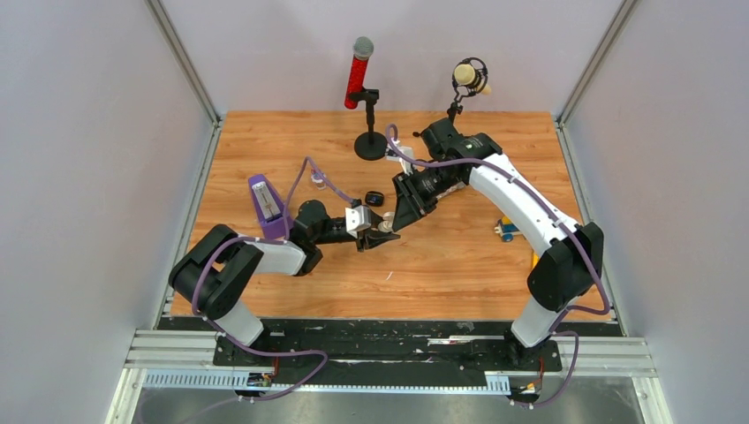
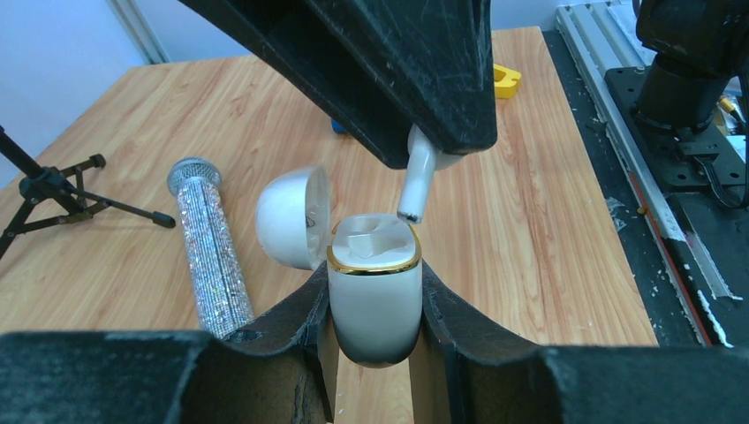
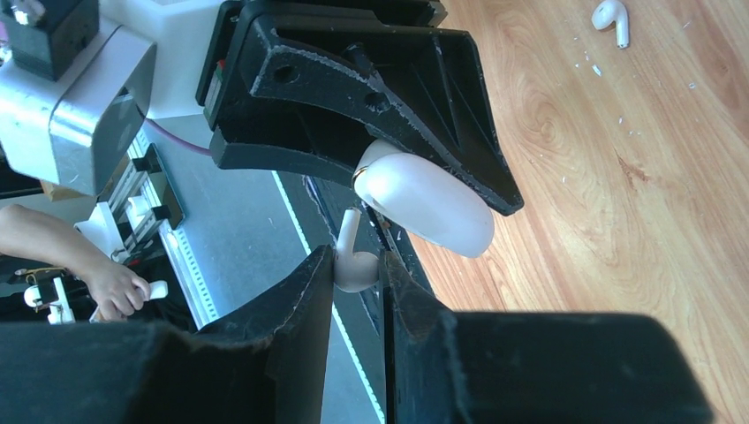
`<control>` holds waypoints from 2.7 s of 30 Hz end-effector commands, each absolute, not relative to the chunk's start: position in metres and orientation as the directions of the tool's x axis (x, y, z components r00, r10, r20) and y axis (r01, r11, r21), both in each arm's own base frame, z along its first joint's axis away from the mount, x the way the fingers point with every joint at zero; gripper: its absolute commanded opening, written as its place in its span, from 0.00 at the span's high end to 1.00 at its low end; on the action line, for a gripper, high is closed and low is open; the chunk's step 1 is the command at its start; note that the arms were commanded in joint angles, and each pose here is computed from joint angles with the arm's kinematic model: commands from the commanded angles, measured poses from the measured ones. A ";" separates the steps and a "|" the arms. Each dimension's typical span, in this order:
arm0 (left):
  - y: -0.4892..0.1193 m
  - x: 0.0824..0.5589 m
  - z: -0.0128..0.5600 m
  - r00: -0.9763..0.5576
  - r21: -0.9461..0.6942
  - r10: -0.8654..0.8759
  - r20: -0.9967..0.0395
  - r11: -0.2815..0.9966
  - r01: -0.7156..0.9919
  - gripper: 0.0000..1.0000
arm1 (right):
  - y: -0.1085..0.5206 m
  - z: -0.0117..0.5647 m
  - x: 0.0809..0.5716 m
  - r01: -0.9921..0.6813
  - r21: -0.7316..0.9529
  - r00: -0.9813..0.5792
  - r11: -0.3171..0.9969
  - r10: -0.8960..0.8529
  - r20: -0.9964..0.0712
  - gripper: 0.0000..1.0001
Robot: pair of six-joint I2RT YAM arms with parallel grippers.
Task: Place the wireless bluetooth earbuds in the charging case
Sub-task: Insert the left earbud into the left side groove of the charging case.
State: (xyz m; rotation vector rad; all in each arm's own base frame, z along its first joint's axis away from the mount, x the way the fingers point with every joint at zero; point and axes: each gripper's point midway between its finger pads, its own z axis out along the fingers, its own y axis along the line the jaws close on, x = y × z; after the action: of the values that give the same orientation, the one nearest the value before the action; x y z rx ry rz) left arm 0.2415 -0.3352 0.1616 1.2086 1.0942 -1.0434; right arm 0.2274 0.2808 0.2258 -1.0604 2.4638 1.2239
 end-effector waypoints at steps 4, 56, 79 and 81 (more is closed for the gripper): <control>-0.337 0.244 0.163 0.238 0.234 -0.025 -0.971 0.102 0.967 1.00 | 0.288 0.228 0.240 -0.691 0.589 -0.717 0.420 -0.501 -0.484 0.76; -0.337 0.239 0.170 0.278 0.271 -0.048 -0.959 0.118 0.955 1.00 | 0.307 0.216 0.243 -0.686 0.584 -0.720 0.434 -0.519 -0.460 0.69; -0.318 0.261 0.202 0.279 0.252 -0.098 -0.955 0.222 0.942 1.00 | 0.290 0.267 0.206 -0.787 0.579 -0.579 0.215 -0.582 -0.571 0.39; -0.311 0.265 0.210 0.295 0.263 -0.106 -0.950 0.242 0.934 1.00 | 0.286 0.279 0.200 -0.820 0.549 -0.529 0.161 -0.578 -0.621 0.38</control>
State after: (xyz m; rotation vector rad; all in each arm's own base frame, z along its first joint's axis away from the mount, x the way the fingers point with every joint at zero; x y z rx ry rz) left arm 0.2573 -0.3226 0.1677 1.1242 1.1142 -0.9484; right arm 0.2213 0.2934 0.2253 -1.1951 2.4442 1.2358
